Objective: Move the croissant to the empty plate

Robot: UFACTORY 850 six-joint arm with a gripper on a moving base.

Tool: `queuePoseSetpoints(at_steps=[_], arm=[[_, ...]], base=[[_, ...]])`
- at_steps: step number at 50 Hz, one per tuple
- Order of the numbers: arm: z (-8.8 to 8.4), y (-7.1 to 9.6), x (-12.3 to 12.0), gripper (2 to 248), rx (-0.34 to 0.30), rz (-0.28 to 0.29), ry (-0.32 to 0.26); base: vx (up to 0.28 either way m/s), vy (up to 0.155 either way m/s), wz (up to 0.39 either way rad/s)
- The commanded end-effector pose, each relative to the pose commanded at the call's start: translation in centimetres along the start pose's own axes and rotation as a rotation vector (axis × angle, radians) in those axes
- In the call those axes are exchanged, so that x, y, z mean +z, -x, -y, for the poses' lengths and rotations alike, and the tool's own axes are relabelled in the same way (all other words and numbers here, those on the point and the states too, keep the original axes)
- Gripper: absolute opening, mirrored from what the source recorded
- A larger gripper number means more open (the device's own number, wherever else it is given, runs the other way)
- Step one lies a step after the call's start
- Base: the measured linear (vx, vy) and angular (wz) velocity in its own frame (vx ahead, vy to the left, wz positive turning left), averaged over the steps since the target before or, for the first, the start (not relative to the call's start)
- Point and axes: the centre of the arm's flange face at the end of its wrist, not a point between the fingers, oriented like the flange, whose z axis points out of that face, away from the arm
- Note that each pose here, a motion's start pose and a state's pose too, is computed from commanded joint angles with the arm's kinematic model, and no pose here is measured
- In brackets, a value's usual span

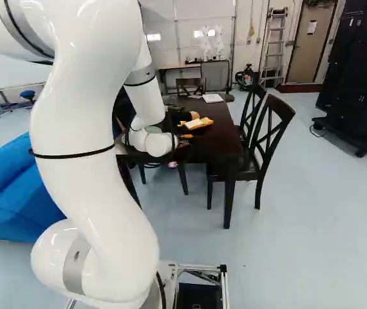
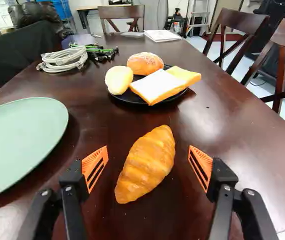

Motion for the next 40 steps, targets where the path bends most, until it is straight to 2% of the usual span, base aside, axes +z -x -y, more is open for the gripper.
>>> queuePoseSetpoints(at_steps=[6,7,11,12,17,18,22,23,27,28,32,33,38,39,40], arm=[[0.0,0.0,0.0,216,0.0,0.0,0.0],[0.0,0.0,0.0,203,0.0,0.0,0.0],[0.0,0.0,0.0,203,0.0,0.0,0.0],[0.0,0.0,0.0,190,0.0,0.0,0.0],[0.0,0.0,0.0,190,0.0,0.0,0.0],[0.0,0.01,0.0,179,0.0,0.001,0.0],[0.0,0.06,0.0,179,0.0,0.006,0.0],[0.0,0.07,0.0,166,0.0,0.008,0.0],[0.0,0.16,0.0,166,0.0,0.017,0.0],[0.0,0.18,0.0,154,0.0,0.02,0.0],[0.0,0.29,0.0,154,0.0,0.032,0.0],[0.0,0.32,-0.01,141,0.0,0.036,0.0],[0.0,0.4,-0.01,141,0.0,0.045,0.0],[0.0,0.41,-0.01,130,0.0,0.045,0.0],[0.0,0.41,-0.01,130,0.0,0.045,0.0]], base=[[0.0,0.0,0.0],[0.0,0.0,0.0],[0.0,0.0,0.0],[0.0,0.0,0.0],[0.0,0.0,0.0],[0.0,0.0,0.0],[0.0,0.0,0.0],[0.0,0.0,0.0],[0.0,0.0,0.0],[0.0,0.0,0.0],[0.0,0.0,0.0],[0.0,0.0,0.0],[0.0,0.0,0.0],[0.0,0.0,0.0],[0.0,0.0,0.0]])
